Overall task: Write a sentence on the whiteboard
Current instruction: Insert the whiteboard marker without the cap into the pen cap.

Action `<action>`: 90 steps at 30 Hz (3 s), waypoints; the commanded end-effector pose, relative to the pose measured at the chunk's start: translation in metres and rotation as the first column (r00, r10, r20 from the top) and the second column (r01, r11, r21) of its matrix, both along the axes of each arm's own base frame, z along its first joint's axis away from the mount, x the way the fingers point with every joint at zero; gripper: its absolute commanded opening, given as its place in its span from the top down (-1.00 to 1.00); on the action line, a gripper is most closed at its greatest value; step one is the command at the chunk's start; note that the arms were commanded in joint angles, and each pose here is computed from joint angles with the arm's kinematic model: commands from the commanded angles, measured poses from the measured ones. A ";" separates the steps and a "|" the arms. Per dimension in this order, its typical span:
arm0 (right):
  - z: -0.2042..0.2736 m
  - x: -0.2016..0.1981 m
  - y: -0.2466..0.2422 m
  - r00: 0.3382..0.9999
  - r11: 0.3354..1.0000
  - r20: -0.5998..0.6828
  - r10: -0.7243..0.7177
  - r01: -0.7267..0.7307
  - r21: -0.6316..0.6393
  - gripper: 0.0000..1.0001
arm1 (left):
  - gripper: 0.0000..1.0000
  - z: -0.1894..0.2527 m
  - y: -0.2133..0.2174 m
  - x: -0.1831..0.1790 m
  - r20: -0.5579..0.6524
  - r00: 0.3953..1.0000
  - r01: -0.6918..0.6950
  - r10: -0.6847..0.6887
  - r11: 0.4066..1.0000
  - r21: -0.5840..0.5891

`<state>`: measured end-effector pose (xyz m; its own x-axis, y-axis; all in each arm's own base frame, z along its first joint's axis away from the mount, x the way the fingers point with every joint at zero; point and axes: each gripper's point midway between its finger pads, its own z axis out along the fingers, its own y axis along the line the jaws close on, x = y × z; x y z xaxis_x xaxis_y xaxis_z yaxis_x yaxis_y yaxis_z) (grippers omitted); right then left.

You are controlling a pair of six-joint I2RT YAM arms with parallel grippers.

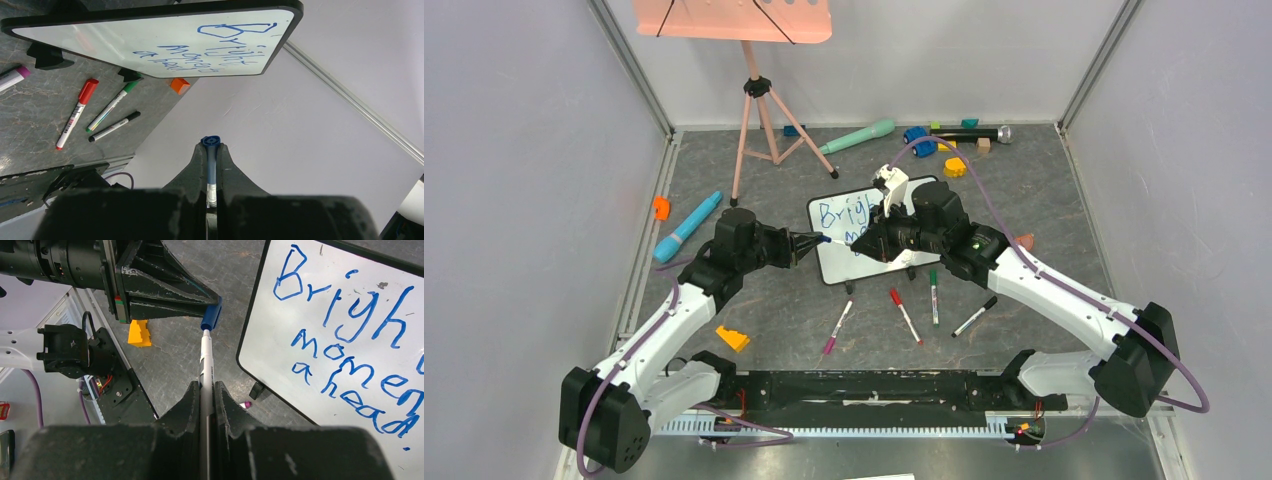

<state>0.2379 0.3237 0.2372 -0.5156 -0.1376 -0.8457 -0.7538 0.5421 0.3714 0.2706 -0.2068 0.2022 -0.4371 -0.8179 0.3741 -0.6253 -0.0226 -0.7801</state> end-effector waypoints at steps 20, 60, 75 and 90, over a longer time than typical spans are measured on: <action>0.008 0.014 0.010 0.999 1.000 0.042 -0.014 0.013 0.021 1.00 | 0.96 0.009 -0.008 0.001 -0.004 1.000 0.014 -0.014 0.998 -0.064; -0.067 -0.014 -0.035 0.970 0.949 -0.144 -0.195 0.150 -0.277 1.00 | 0.96 0.041 -0.168 -0.106 0.026 0.953 0.300 -0.301 0.934 -0.195; -0.139 -0.089 -0.099 0.899 0.876 -0.329 -0.290 0.111 -0.469 1.00 | 0.96 -0.025 -0.220 -0.173 -0.008 0.922 0.379 -0.387 0.907 -0.182; -0.117 -0.086 -0.091 0.911 0.850 -0.339 -0.234 0.023 -0.527 1.00 | 0.69 -0.034 -0.052 -0.155 0.108 0.963 0.172 -0.246 0.872 0.458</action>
